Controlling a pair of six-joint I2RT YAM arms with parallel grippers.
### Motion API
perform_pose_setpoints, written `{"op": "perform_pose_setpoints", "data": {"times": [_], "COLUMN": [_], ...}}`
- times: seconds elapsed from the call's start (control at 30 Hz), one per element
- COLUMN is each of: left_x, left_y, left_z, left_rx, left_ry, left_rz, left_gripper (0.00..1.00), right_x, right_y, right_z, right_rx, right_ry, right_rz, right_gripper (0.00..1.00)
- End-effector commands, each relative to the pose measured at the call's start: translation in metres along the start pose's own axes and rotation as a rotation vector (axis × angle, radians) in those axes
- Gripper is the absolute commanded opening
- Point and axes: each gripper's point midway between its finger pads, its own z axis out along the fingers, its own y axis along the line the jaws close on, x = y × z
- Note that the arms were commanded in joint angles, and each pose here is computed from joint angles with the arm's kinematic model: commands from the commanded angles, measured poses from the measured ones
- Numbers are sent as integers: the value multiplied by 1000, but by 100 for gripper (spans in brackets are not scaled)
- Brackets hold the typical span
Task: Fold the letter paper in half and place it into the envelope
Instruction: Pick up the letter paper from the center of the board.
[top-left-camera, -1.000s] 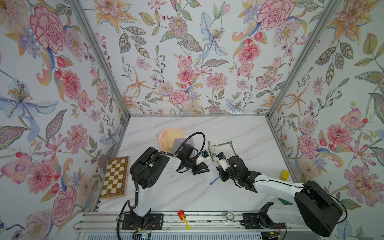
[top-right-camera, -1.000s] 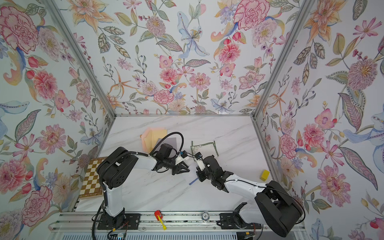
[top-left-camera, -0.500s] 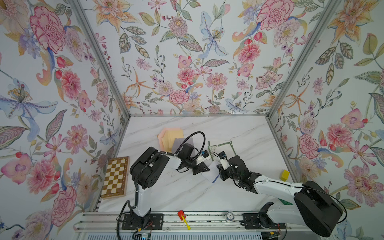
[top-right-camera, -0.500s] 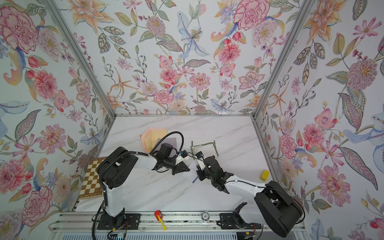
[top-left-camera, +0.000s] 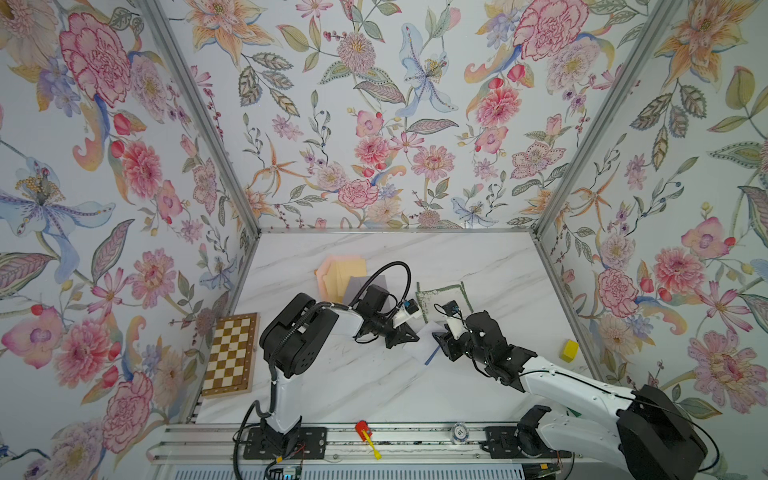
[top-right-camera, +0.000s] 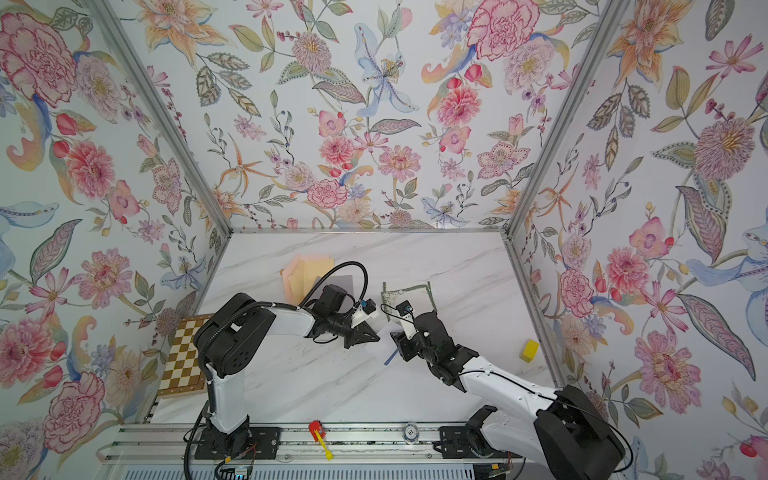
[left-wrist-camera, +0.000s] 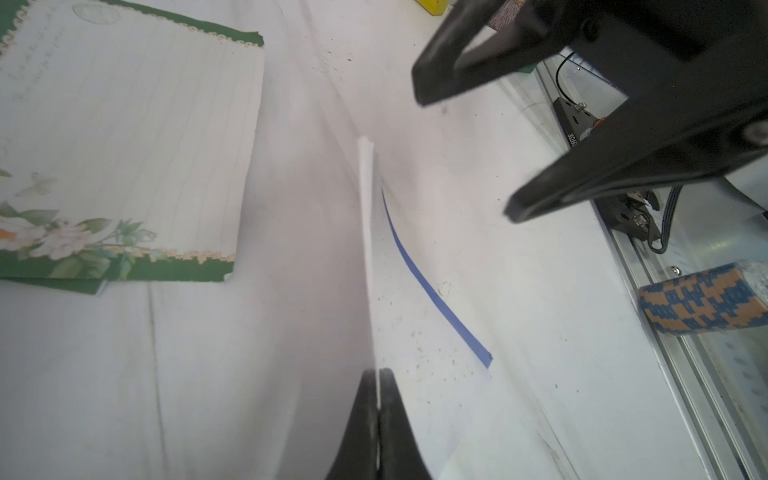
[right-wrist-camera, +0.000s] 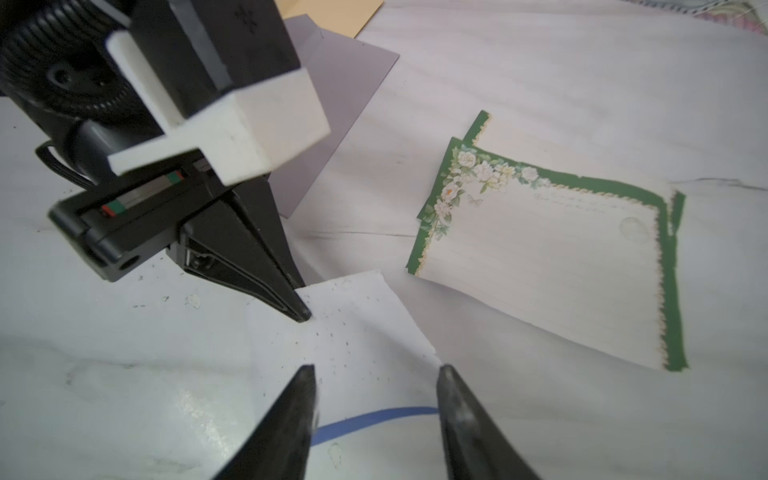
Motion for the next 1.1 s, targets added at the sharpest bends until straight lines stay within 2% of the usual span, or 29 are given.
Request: {"op": "perform_pose_setpoints", "data": {"times": [0.0, 0.03, 0.1, 0.13, 0.17, 0.23, 0.3, 0.47, 0.63, 0.67, 1.07], "left_x": [-34, -42, -64, -72, -82, -98, -114, -148, -164, -173, -178], "left_y": [7, 8, 13, 15, 17, 19, 18, 3, -16, -29, -56], "left_z": [-27, -33, -50, -57, -65, -79, -93, -120, -137, -147, -156], "left_rx": [-89, -110, -163, -178, -192, -201, -202, -188, -156, -145, -32], "left_ry": [-71, -93, -158, -190, -229, -307, -384, -514, -598, -630, -697], "left_rz": [20, 20, 2, -18, -35, -73, -98, -112, -110, -83, -69], "left_gripper": [0, 0, 0, 0, 0, 0, 0, 0, 0, 0, 0], "right_x": [-27, -34, -55, -65, -79, -105, -120, -127, -132, -133, -158], "right_y": [-12, -13, -13, -10, -3, 4, 5, -5, -9, -11, -1], "right_z": [-26, -34, -52, -60, -71, -90, -98, -80, -53, -49, -32], "right_rx": [15, 2, -57, -119, -223, -382, -444, -433, -481, -484, -670], "right_ry": [-35, -56, -117, -146, -185, -249, -274, -235, -208, -206, -247], "right_rz": [24, 36, 97, 143, 192, 260, 278, 277, 294, 298, 321], "right_gripper": [64, 69, 87, 94, 97, 98, 98, 98, 93, 93, 93]}}
